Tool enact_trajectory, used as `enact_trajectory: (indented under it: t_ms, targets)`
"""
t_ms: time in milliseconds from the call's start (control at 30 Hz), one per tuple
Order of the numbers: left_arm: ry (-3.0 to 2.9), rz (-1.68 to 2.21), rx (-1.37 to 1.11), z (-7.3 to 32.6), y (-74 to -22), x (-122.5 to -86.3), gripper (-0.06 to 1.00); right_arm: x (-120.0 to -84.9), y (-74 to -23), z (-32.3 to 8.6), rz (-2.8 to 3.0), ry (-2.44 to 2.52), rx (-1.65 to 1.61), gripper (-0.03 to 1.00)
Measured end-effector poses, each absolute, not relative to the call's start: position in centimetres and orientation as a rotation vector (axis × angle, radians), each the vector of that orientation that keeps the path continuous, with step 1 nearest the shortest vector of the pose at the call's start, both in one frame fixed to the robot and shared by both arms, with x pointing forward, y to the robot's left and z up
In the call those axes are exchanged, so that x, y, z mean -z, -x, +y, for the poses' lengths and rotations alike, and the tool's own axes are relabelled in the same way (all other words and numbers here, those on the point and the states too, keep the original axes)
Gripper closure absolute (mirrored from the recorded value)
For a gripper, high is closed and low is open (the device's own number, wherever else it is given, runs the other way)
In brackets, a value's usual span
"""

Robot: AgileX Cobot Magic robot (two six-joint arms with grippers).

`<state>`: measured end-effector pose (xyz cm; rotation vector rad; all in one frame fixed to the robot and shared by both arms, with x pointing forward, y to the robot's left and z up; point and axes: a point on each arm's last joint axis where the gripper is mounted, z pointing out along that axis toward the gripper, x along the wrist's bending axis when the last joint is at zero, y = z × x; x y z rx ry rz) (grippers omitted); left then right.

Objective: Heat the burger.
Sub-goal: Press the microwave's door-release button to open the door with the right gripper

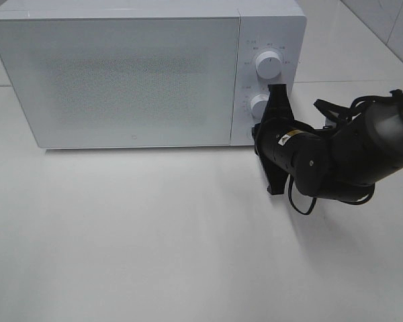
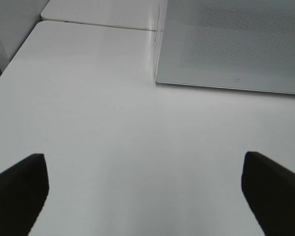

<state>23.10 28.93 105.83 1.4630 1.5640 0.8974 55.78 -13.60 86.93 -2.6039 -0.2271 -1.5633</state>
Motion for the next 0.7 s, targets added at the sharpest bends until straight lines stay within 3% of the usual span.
enact_trajectory:
  t_ms: [700]
  targets:
    - [-1.463,1.564,-0.897,28.9,-23.1,-105.8,-0.05,-85.6,-57.6,-13.8,-0.206,2.638,1.544,0.96]
